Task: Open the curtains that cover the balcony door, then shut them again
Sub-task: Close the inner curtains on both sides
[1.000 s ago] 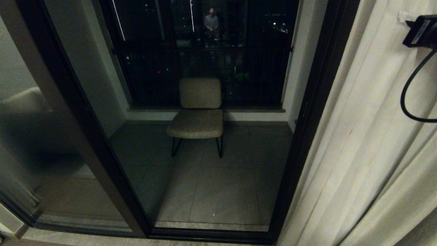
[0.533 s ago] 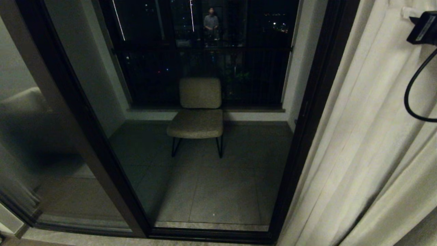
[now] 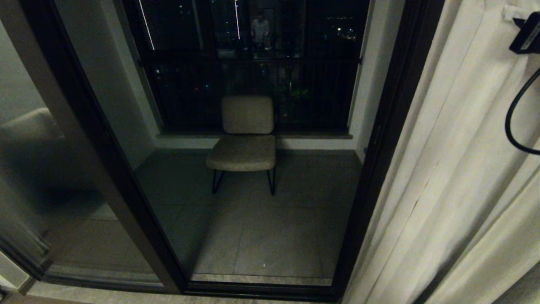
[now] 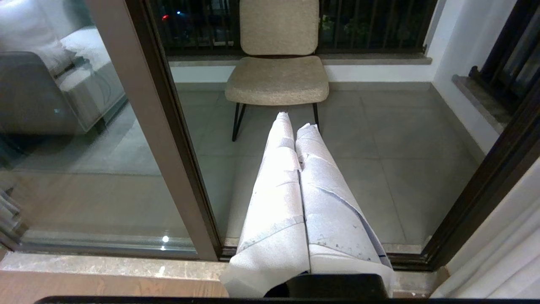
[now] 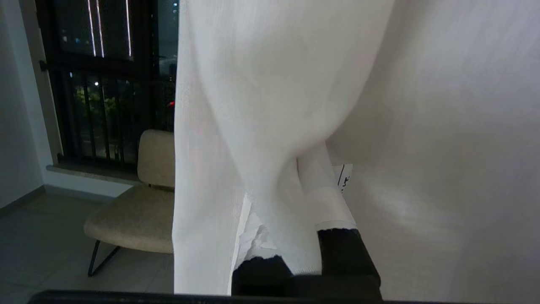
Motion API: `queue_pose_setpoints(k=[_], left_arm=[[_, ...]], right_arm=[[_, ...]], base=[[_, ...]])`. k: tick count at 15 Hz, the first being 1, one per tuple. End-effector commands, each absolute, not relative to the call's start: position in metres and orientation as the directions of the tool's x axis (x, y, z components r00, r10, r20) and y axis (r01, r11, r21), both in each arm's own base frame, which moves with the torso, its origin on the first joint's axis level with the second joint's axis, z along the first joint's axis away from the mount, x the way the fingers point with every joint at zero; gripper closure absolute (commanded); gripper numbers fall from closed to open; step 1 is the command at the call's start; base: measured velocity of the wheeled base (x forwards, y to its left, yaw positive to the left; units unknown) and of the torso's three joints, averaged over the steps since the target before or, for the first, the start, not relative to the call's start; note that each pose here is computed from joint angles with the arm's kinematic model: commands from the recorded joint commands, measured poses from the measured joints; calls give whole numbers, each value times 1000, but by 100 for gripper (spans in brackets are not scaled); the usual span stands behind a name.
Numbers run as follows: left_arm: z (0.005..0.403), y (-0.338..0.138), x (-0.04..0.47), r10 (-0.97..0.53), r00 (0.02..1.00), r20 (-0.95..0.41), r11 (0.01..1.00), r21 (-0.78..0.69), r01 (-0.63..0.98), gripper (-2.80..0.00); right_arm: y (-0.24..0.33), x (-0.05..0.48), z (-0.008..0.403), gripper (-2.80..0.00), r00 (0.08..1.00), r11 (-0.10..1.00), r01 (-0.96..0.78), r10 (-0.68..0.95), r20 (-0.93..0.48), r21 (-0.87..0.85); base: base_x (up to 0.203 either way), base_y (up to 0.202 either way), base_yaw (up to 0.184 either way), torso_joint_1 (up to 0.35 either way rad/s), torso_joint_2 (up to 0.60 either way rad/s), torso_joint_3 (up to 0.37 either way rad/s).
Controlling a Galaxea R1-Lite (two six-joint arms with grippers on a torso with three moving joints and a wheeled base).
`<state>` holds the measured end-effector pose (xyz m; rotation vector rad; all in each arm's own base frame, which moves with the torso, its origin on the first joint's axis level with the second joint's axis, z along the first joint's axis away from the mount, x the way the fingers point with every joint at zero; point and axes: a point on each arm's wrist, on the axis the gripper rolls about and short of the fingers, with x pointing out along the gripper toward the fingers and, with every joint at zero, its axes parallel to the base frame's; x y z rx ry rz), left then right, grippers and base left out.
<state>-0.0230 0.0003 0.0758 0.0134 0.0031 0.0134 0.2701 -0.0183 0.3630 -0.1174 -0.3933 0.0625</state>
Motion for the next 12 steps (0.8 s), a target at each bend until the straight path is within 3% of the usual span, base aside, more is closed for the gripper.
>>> queue_pose_setpoints(k=[1, 12], left_arm=[[76, 0, -23, 14, 1000, -3, 1000, 14, -14, 0], [76, 0, -23, 12, 1000, -3, 1000, 12, -12, 0]], right_arm=[[-18, 269, 360, 0, 924, 991, -39, 84, 373, -128], [-19, 271, 345, 0, 937, 993, -24, 63, 344, -117]], base=[[0, 0, 0, 0, 0, 0], [0, 0, 0, 0, 0, 0]])
